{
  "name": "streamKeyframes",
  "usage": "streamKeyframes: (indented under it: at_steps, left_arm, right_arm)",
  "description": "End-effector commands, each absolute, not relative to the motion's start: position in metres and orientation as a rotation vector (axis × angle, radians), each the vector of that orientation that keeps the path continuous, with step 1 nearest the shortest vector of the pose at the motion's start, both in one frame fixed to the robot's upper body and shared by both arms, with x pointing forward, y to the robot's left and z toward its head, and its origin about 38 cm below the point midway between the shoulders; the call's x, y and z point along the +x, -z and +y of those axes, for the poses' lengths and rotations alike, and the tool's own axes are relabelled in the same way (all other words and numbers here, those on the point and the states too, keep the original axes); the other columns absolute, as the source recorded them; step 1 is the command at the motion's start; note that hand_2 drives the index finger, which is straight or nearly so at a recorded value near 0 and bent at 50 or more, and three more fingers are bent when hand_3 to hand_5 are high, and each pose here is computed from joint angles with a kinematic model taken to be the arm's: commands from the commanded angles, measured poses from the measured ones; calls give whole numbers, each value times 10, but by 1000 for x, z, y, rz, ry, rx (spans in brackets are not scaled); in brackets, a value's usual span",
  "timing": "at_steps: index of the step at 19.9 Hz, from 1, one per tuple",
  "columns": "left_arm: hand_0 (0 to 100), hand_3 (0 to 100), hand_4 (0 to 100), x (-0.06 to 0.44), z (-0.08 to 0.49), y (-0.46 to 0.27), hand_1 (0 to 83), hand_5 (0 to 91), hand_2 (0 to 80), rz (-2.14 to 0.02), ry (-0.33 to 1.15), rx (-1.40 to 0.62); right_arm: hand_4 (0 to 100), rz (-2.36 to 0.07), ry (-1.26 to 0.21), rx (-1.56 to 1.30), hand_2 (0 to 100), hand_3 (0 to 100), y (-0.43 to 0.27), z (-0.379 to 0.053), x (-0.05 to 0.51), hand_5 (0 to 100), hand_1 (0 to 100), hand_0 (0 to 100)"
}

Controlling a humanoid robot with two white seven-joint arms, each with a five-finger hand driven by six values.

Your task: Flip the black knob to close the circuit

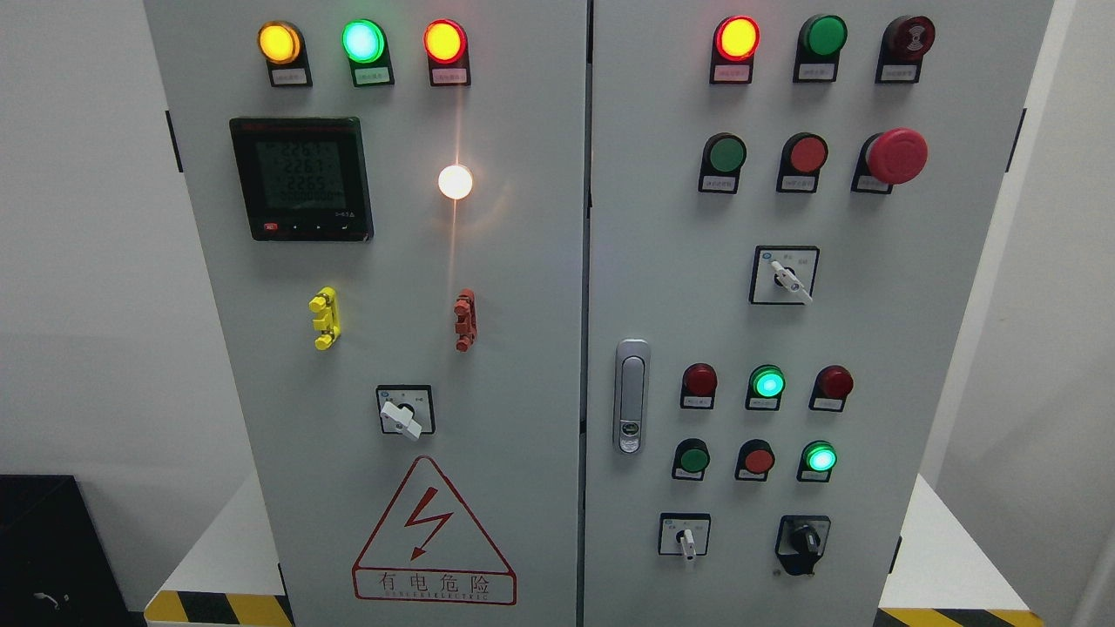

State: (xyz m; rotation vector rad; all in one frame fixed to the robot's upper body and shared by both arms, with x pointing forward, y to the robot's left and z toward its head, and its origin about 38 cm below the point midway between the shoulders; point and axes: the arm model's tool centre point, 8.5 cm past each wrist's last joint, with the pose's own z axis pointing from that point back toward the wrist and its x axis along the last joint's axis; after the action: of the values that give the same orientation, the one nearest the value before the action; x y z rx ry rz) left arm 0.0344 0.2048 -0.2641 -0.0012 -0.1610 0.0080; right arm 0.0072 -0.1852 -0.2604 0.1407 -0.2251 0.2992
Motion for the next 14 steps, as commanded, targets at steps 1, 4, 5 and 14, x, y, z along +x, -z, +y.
streamKeyframes:
  at_steps: [1,4,5,14]
  left_arm:
    - [120,0,0,30,205,264,556,0,0,-155,-8,-1]
    - [120,0,0,30,205,264,556,0,0,-155,-10,-1]
    - [120,0,0,30,205,264,556,0,0,-155,-8,-1]
    - [120,0,0,30,205,264,556,0,0,-155,-8,-1]
  right_arm:
    - [24,-385,-495,30,34,112,250,-192,66,0,88,0]
    - [109,-453,-589,-48,73,170,242,-199,92,0,87,0]
    - [131,-470,-618,-70,82,188,238,-201,99,0,87,0]
    - [374,-695,-783,-306,233,378,189,-222,174,210,89,0]
